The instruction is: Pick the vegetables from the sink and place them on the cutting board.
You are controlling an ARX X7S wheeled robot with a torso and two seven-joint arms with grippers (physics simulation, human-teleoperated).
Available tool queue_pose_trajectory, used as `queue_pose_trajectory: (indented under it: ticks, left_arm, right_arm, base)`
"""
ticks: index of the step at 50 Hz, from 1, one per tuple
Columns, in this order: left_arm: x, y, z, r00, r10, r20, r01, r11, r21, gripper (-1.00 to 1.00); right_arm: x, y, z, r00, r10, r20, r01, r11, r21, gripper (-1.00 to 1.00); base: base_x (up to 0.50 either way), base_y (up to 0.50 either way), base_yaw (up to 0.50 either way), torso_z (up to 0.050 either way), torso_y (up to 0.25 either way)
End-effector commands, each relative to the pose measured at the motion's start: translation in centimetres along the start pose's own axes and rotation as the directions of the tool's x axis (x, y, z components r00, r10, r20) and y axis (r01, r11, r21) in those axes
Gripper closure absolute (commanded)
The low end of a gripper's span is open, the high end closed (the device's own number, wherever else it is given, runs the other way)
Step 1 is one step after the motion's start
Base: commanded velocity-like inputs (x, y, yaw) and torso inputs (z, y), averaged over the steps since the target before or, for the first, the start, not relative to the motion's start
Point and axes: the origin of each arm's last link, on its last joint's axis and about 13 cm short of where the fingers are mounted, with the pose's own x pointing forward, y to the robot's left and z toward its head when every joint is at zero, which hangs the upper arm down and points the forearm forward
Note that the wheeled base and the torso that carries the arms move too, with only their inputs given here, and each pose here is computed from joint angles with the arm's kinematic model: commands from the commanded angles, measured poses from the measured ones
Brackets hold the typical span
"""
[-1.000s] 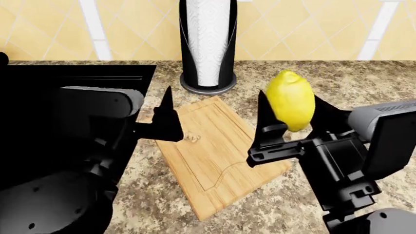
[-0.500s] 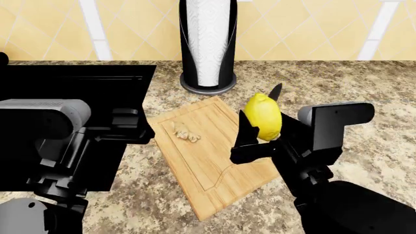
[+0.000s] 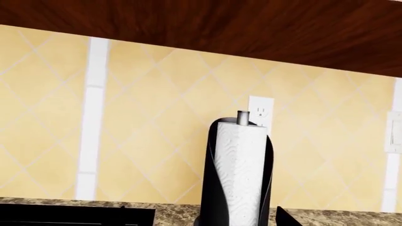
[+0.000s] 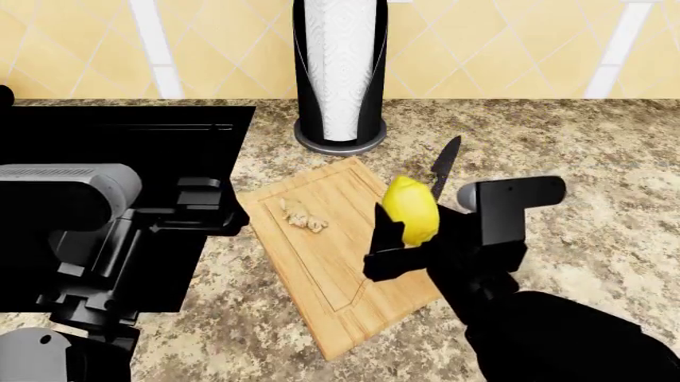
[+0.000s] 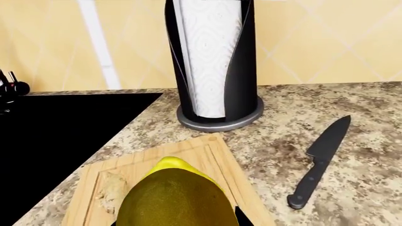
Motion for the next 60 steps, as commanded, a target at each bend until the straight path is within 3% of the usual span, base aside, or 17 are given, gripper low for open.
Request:
queue_pose_trajectory:
  ticks: [1,22,23,60]
  left_arm:
    - [0.00,0.00,-0.02,1.000,0.002,-0.003,-0.002,1.000,0.001,-1.00]
    - [0.01,-0.11,-0.07,1.000,-0.004,-0.005,0.004,1.000,0.003,-1.00]
    - [0.01,-0.12,-0.05,1.000,-0.004,-0.005,0.004,1.000,0.003,-1.00]
    - [-0.05,-0.21,-0.11,1.000,-0.009,-0.006,0.009,1.000,0.004,-1.00]
  right_arm:
    - [0.43,-0.22,-0.40,0.999,0.010,-0.047,-0.009,1.000,0.010,1.00]
    - [0.70,-0.31,-0.71,0.996,0.003,-0.091,-0.002,1.000,0.012,1.00]
    - [0.65,-0.29,-0.66,0.996,0.002,-0.089,-0.001,1.000,0.010,-1.00]
    - [-0.08,0.23,0.01,0.999,0.014,-0.039,-0.015,1.000,-0.022,-1.00]
  base:
    - [0.00,0.00,0.00,0.000,0.000]
    - [0.00,0.00,0.00,0.000,0.000]
    - [0.00,0.00,0.00,0.000,0.000]
    - [0.00,0.00,0.00,0.000,0.000]
